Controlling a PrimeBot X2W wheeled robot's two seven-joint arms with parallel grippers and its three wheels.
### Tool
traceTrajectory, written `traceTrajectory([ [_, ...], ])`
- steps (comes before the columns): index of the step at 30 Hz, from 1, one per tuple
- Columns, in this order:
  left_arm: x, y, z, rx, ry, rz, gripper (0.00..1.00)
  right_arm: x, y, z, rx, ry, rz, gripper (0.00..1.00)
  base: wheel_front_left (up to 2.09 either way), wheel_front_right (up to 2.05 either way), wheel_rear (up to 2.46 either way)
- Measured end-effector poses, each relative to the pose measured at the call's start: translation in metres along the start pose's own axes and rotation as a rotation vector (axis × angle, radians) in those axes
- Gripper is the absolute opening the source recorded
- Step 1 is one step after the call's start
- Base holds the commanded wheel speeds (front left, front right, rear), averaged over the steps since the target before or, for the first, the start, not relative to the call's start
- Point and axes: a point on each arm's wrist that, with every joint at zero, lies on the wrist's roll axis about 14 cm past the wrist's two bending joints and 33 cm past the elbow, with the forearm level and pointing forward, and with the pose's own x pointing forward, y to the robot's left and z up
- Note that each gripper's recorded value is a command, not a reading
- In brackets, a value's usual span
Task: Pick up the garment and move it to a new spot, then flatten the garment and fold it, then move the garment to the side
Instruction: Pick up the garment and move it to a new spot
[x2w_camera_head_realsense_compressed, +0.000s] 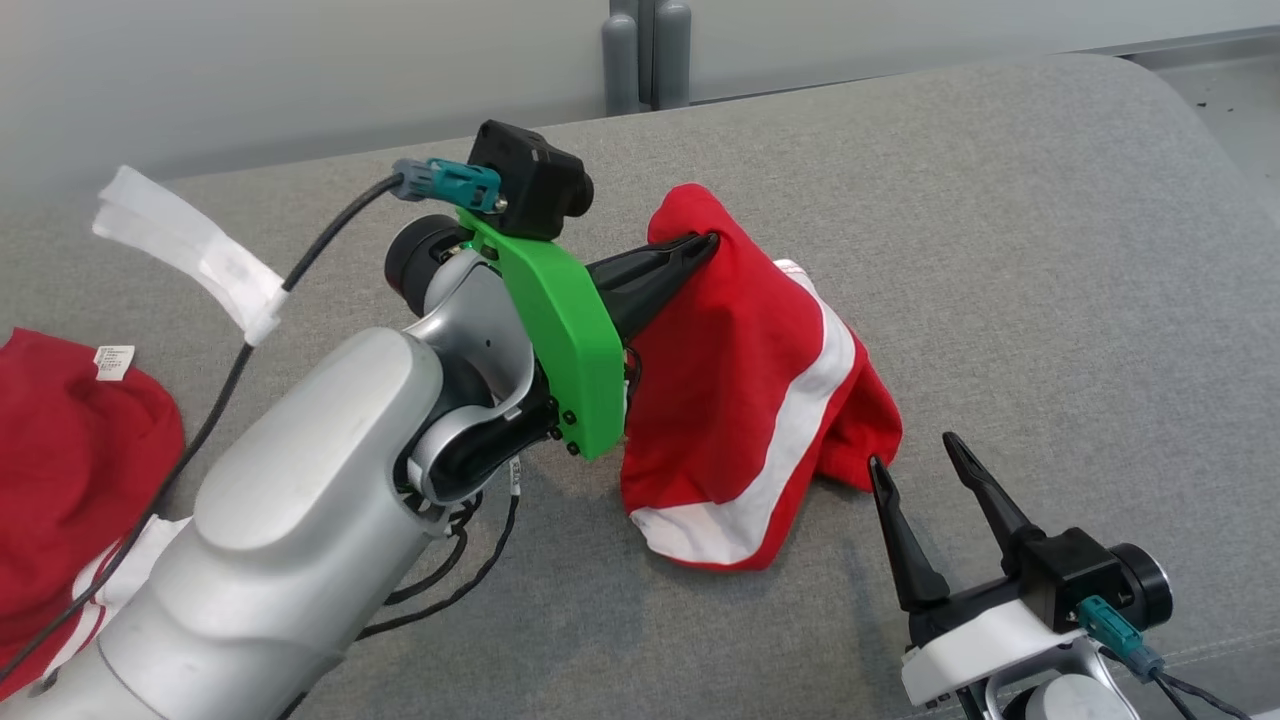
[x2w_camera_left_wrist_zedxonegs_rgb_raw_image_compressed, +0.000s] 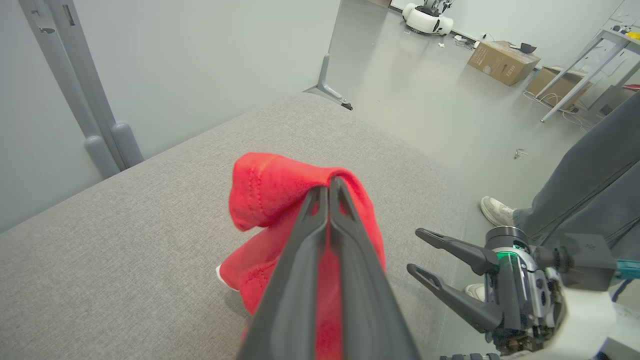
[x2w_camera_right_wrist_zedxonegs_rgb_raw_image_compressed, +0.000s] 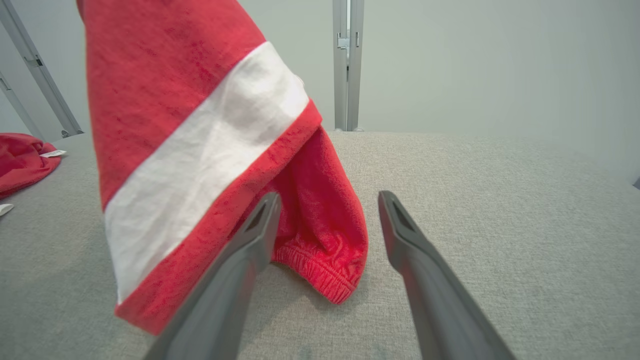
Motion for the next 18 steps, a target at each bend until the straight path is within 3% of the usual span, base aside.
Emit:
traceTrajectory([
  [7, 0.036, 0.01, -0.019, 0.035, -0.002, 0.025, 0.0, 0.009, 0.007, -0.001, 0.004, 0.0, 0.023, 1.0, 0.0, 0.0, 0.0],
  [17, 0.077, 0.032, -0.043, 0.092, -0.02, 0.024, 0.0, 0.0, -0.018, -0.012, 0.018, 0.041, -0.063, 1.0, 0.0, 0.0, 0.0],
  [18, 0.079, 0.039, -0.049, 0.097, -0.008, 0.039, 0.22, 0.0, -0.02, -0.013, 0.023, 0.043, -0.071, 1.0, 0.0, 0.0, 0.0],
])
